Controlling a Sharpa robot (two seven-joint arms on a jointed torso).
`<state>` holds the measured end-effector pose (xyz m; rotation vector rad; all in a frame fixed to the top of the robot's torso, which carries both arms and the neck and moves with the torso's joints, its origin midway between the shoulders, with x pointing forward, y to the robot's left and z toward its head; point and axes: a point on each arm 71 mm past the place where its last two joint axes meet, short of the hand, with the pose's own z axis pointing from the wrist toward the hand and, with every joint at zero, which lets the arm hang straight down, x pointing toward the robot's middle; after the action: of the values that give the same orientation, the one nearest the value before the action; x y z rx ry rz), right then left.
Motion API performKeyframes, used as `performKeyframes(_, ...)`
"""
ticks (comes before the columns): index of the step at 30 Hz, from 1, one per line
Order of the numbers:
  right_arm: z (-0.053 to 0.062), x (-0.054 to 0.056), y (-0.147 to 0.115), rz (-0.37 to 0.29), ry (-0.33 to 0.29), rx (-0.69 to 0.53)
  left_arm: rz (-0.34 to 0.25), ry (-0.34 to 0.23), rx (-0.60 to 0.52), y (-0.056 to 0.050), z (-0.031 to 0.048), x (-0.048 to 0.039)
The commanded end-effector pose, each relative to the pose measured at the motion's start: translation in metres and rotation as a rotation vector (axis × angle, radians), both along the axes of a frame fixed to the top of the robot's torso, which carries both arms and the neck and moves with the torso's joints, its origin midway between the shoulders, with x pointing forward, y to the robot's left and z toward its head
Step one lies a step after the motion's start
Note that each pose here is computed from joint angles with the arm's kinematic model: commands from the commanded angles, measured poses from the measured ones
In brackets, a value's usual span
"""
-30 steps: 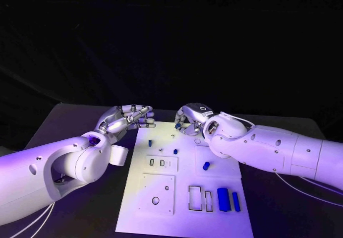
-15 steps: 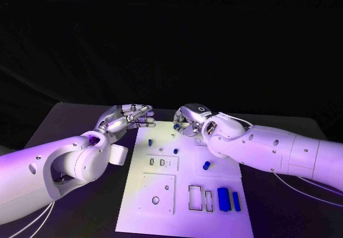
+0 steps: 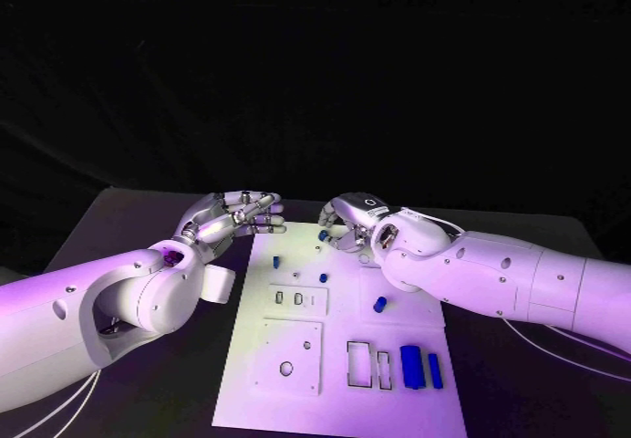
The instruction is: Assemble the parts on the task board
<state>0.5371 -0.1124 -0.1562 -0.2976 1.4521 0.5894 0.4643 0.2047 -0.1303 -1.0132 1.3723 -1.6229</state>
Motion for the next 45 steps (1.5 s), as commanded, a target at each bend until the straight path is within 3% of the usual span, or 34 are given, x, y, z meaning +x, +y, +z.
performKeyframes(1, 0.001, 0.0, -0.002, -0.008, -0.004, 0.006, -0.02, -0.003, -0.01, -0.002, 0.0015, -0.0004)
performKeyframes(10, 0.005, -0.013, -0.025, -0.023, -0.001, 0.03, -0.007, -0.002, -0.006, 0.003, 0.0009, 0.0012)
performKeyframes(17, 0.02, -0.025, -0.068, -0.087, -0.002, 0.097, 0.001, -0.001, -0.004, 0.007, 0.0003, 0.0023)
performKeyframes(22, 0.027, -0.029, -0.106, -0.185, 0.109, 0.179, 0.004, 0.001, -0.005, 0.009, -0.0003, 0.0035)
performKeyframes(26, 0.025, -0.031, -0.127, -0.237, 0.205, 0.215, 0.005, 0.002, -0.005, 0.01, -0.0006, 0.0038)
performKeyframes(32, 0.02, -0.031, -0.139, -0.245, 0.292, 0.201, 0.002, 0.003, -0.006, 0.01, -0.0009, 0.0042)
performKeyframes(37, 0.012, -0.026, -0.136, -0.248, 0.333, 0.183, -0.004, 0.004, -0.008, 0.009, -0.001, 0.0042)
performKeyframes(45, 0.0, -0.02, -0.127, -0.254, 0.343, 0.171, -0.007, 0.005, -0.008, 0.008, -0.0011, 0.0042)
